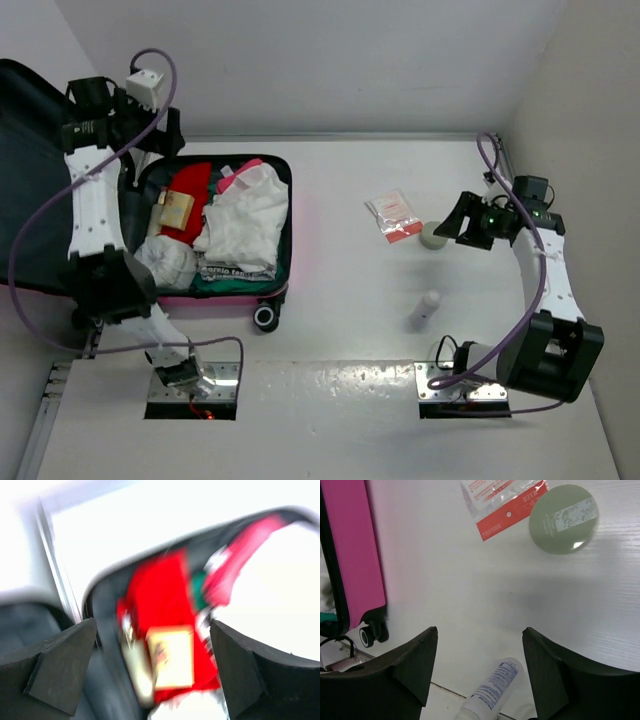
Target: Pack the luggage
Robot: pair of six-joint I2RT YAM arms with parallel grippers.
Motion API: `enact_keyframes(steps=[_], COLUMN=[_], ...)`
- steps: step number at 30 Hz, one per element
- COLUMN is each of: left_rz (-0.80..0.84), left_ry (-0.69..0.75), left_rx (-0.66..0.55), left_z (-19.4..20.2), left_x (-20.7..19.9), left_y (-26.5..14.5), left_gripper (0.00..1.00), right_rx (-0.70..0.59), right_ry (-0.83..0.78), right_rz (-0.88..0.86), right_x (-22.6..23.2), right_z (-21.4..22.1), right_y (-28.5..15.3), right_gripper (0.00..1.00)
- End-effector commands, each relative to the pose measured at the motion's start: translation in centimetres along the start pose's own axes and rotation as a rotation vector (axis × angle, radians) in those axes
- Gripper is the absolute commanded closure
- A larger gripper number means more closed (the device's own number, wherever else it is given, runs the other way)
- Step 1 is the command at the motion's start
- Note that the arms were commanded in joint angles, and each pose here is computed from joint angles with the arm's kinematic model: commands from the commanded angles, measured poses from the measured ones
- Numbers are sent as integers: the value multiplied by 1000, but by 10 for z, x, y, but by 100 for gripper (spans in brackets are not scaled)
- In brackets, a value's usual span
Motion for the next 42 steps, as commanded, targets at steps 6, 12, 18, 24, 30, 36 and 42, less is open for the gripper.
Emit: enact_keyframes(steps=[6, 12, 18, 24, 30, 36, 42], left_rz=[522, 859, 1009, 1100, 1192, 1176, 1199], left_ry=[627, 712, 770, 694, 515, 398, 329], left_rx=[-562, -735, -902, -1011, -939, -904, -868], left_z=[-69, -11, 19, 20, 36, 41, 42], left_x=[-179, -328, -425, -494, -556, -596, -625], left_y=[-49, -35, -33, -29, -11, 0, 3], left_gripper=[0, 7, 7, 7, 7, 1, 1], right_rx=[-31, 1, 19, 55, 83, 109, 120], right_ry=[199, 299, 362, 387, 380, 356, 388], right_rz=[80, 148, 164, 162, 127, 93, 54], right_x=[-29, -51, -57, -61, -68, -79, -87], right_z=[1, 32, 50, 40, 23, 4, -2], right_y=[-45, -78, -87, -91, -99, -112, -123], right_gripper=[37, 42, 43, 43, 43, 43, 42])
Point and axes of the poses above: each gripper's point midway between its finger pads, its own y axis out along the fingers, its own x axis along the line the jaws close on, z = x × y, the point moved 7 cm from there along -y, back along the fingers, and after that the axes turned 10 degrees about y, right-handed, at the moved point
